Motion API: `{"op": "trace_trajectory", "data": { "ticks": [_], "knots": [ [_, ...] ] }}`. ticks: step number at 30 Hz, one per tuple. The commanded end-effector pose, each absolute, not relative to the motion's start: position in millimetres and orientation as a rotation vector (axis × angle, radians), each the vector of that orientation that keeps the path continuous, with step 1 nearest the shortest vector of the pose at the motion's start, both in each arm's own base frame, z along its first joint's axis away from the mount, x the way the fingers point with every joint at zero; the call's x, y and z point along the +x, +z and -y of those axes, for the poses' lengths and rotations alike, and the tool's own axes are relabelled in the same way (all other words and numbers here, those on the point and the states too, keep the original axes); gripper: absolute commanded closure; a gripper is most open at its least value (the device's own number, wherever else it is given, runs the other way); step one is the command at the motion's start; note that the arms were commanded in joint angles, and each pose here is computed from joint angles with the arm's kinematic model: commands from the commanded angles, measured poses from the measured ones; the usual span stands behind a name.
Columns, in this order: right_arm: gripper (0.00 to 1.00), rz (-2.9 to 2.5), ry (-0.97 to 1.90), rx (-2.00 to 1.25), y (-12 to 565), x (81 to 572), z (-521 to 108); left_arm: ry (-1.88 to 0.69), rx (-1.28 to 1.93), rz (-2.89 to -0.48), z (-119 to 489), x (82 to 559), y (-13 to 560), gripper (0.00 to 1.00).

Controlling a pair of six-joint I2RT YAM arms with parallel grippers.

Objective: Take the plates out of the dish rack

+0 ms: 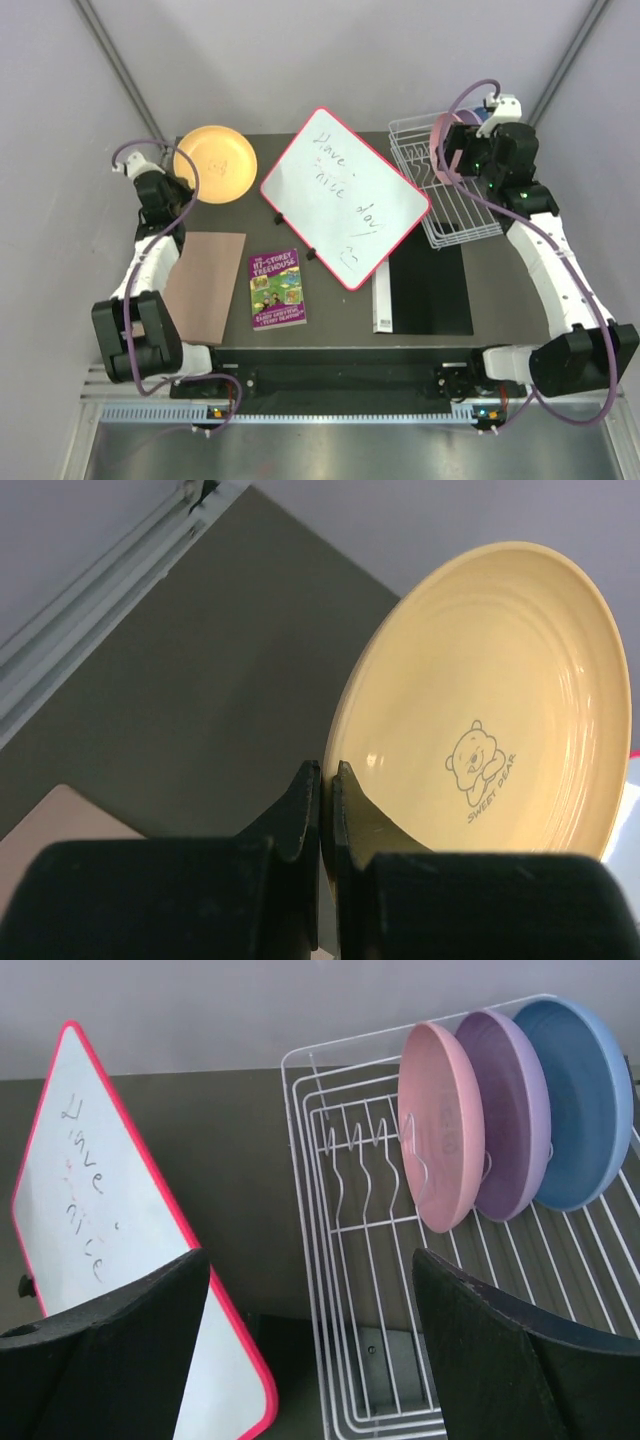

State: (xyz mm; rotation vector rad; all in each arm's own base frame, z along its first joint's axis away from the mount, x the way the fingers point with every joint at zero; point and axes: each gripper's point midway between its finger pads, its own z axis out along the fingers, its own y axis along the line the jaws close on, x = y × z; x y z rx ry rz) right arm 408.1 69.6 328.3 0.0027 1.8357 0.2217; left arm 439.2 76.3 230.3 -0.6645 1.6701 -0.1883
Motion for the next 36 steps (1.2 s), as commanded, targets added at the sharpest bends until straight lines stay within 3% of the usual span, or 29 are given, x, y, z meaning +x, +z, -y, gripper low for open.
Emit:
{"op": "trace_trajectory", "data": {
  "ticks": [1,9,24,27,28,31,36],
  "knots": [
    [0.19,-1.822,0.269,-0.004,336,425,-63,-0.240,-0.727,-1.673,-82,463,196,1.00],
    [0.20,-1.857,0.297,0.011,316,446,-56,-0.201,-0.761,-1.745,-96,497,144,1.00],
    [0.20,-1.911,0.286,0.033,290,472,-41,0.006,-0.878,-1.804,-126,485,93,1.00],
    [0.19,-1.907,0.246,0.065,290,477,-23,0.001,-0.875,-1.842,-124,483,87,0.71],
    [0.19,-1.907,0.239,0.068,291,479,-22,-0.004,-0.858,-1.859,-122,482,85,0.47],
    [0.19,-1.904,0.205,0.082,293,486,-16,-0.022,-0.856,-1.880,-120,479,83,0.22],
    [0.19,-1.929,0.139,0.086,288,505,-6,-0.035,-0.843,-1.869,-118,477,95,0.14]
  ]
}}
